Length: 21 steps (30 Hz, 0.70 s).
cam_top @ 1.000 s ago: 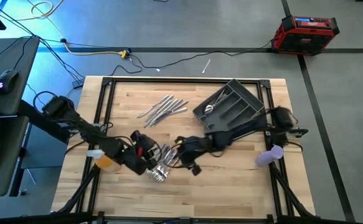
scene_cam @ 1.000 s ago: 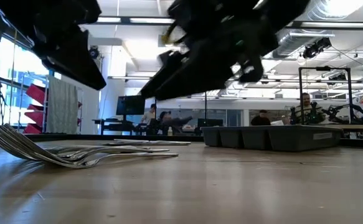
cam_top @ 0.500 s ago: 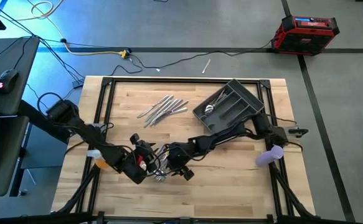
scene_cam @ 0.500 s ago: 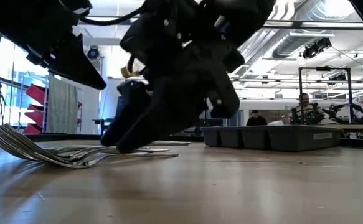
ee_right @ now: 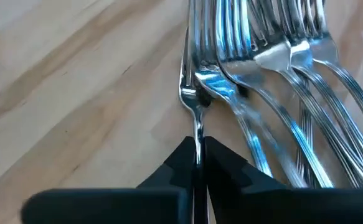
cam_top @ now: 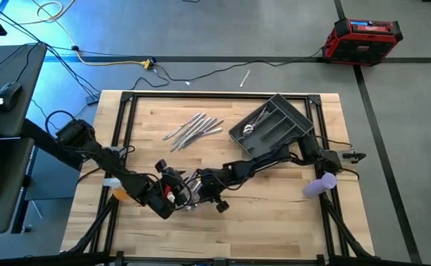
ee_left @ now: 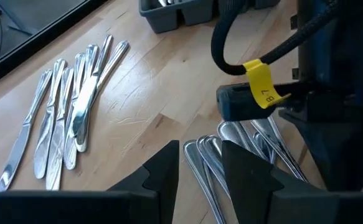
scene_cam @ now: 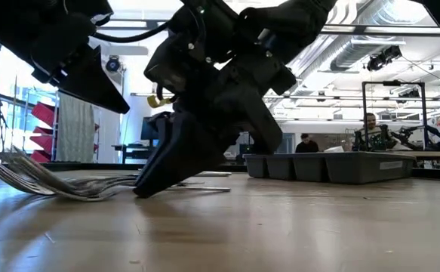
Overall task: Sort silverware
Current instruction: Put the fork in the silverware tray
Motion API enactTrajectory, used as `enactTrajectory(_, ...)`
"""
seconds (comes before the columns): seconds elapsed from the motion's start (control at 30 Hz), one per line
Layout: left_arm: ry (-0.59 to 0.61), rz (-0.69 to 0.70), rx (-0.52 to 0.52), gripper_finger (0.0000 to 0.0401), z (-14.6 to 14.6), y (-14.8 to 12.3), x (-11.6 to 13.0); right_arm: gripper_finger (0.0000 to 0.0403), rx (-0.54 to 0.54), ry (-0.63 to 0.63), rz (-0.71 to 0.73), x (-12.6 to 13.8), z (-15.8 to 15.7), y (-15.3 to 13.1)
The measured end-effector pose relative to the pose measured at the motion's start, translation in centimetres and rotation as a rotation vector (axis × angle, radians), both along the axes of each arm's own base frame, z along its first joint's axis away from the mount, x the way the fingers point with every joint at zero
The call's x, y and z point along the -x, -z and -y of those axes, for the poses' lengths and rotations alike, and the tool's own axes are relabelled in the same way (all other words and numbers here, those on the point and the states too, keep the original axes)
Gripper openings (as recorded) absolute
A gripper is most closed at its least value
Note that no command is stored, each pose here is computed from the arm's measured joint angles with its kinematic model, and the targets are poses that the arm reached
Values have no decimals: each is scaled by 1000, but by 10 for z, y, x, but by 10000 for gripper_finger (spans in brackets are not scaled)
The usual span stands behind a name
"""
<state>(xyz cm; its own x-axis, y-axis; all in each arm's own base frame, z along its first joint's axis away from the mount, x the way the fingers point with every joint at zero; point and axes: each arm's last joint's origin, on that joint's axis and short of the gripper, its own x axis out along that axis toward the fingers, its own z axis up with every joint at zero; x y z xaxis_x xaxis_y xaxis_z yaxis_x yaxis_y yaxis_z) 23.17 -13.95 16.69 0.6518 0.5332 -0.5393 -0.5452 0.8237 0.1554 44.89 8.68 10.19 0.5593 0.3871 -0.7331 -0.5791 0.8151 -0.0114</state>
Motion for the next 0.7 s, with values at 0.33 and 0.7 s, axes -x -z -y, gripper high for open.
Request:
enactTrajectory(0.33, 22, -1, -1, 104, 5, 0, 3, 2, 12, -133, -309, 52, 11, -63)
enactTrajectory(0.7, 25, -4, -10, 104, 5, 0, 3, 0, 132, -151, -381, 113, 76, -148)
